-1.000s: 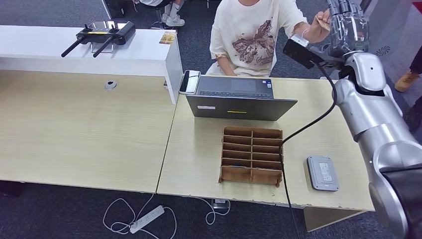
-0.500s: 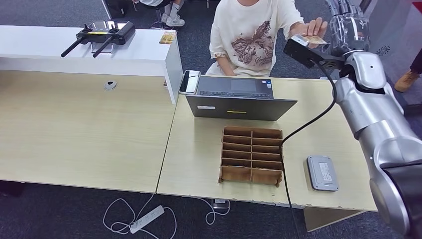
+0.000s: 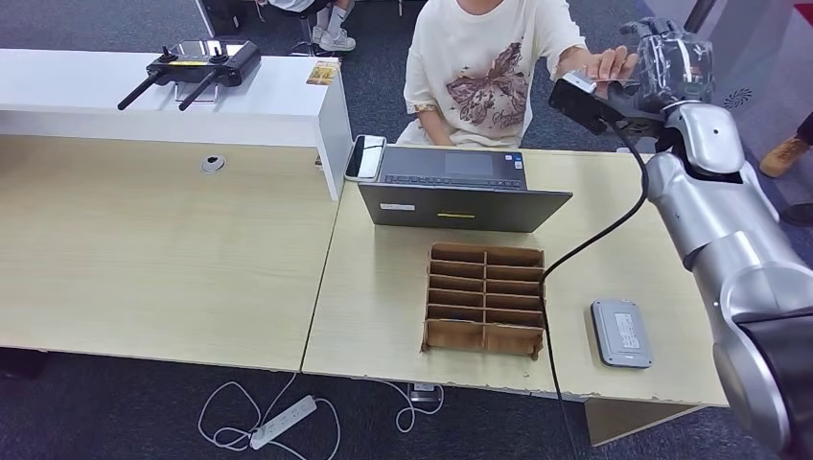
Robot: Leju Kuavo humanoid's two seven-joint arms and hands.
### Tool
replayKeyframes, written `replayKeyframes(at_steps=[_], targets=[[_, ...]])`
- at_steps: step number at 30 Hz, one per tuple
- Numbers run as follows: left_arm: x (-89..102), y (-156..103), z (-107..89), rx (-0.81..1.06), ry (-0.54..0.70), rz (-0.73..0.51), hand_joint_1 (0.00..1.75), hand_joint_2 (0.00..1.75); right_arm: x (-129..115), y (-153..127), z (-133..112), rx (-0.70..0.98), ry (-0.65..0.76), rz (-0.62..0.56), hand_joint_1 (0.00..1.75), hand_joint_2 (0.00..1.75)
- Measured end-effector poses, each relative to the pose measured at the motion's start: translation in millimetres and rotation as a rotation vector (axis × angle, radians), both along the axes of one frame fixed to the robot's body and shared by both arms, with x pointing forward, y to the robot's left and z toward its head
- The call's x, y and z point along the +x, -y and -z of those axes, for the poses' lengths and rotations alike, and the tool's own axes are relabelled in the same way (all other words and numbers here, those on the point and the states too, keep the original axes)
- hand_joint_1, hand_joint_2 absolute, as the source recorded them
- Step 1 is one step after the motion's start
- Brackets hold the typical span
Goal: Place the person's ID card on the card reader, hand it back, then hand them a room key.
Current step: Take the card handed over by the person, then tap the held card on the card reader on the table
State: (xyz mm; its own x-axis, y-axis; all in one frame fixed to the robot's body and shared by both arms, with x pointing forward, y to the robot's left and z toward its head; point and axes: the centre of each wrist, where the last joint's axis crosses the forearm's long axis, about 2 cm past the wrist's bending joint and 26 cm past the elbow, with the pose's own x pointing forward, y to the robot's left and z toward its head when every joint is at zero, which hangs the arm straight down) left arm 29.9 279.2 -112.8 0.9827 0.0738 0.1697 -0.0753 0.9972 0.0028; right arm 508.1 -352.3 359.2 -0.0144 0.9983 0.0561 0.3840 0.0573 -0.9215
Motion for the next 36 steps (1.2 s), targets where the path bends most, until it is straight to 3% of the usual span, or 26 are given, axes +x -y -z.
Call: replayKeyframes(at_steps=[30,36], targets=[[-3.2,-4.9,0.4,0.008,-0.005,0.0,0.0,1.75,-1.7,13.4,-0.8,0.02,0.017,-0.013,1.75,1.75],[-3.4,-7.2,0.4,0.009,-0.004,-0.011,0.0,1.75,-2.1,18.1,-1.7,0.119,0.026,-0.047,1.75,1.75]])
